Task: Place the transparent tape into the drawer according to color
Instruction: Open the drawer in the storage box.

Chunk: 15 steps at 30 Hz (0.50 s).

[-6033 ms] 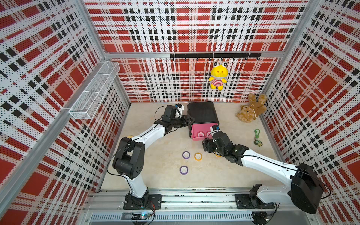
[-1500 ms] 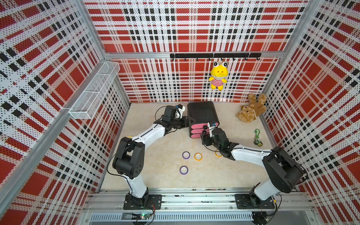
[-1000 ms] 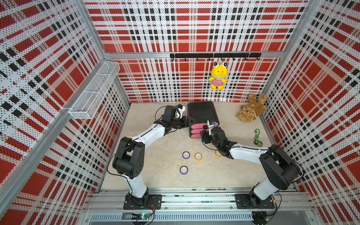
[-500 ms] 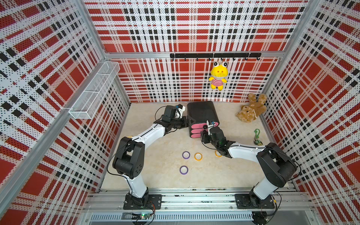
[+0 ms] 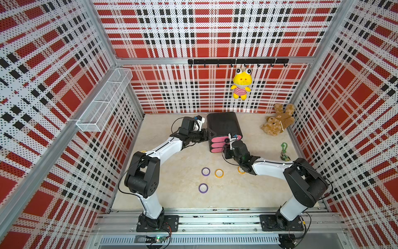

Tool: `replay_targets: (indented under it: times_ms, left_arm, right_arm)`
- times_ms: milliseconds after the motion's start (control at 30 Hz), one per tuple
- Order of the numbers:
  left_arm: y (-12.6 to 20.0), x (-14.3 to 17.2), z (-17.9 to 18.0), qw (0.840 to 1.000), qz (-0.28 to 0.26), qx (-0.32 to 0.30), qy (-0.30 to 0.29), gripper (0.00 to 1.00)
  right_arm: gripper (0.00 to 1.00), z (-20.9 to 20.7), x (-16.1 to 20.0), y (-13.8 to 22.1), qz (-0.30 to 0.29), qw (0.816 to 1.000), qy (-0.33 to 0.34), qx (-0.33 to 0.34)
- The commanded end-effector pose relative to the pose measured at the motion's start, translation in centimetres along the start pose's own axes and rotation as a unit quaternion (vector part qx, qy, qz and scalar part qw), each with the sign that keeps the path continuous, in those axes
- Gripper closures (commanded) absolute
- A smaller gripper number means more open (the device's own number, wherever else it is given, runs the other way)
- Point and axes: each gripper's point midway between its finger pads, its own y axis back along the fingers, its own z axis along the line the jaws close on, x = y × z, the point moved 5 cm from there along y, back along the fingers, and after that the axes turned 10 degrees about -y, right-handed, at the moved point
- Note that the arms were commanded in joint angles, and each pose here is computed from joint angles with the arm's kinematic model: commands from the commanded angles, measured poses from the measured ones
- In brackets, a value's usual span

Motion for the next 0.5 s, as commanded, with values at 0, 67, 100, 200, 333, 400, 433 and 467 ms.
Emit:
replay_targets:
  times_ms: [0, 67, 100, 200, 333, 400, 433, 467]
  left_arm:
    - [0.0, -0.2, 0.1, 1.000, 0.004, 0.001, -0.005, 0.26]
    - [0.1, -0.2, 0.0, 1.000, 0.004, 0.001, -0.005, 0.26]
    - [0.0, -0.1, 0.1, 1.000, 0.004, 0.001, -0.005, 0.26]
    - [0.0, -0.2, 0.1, 1.000, 0.003, 0.001, -0.005, 0.26]
    - [0.0, -0.2, 0.1, 1.000, 0.003, 0.001, -0.005, 0.26]
    - [0.1, -0.3, 0.0, 1.000, 0.003, 0.001, -0.005, 0.26]
    - [0.1, -0.3, 0.0, 1.000, 0.002, 0.000, -0.005, 0.26]
    - [0.1, -0.3, 0.0, 1.000, 0.002, 0.001, -0.006, 0.26]
  right_arm:
    - [0.66, -0.7, 0.5, 0.7, 0.008, 1.000, -0.004, 0.006]
    - [0.66, -0.8, 0.7, 1.1, 0.010, 1.000, -0.004, 0.006]
    - [0.66, -0.8, 0.7, 1.3, 0.010, 1.000, -0.003, 0.005]
    - [0.66, -0.8, 0.9, 2.0, 0.012, 1.000, -0.001, 0.003]
    - [0.66, -0.6, 1.3, 2.8, 0.016, 1.000, 0.003, 0.001]
    - [0.66, -0.4, 1.6, 3.3, 0.017, 1.000, 0.004, 0.000]
    - [0.66, -0.4, 1.6, 3.6, 0.016, 1.000, 0.004, 0.001]
    - [0.66, -0.3, 1.8, 3.8, 0.017, 1.000, 0.007, 0.004]
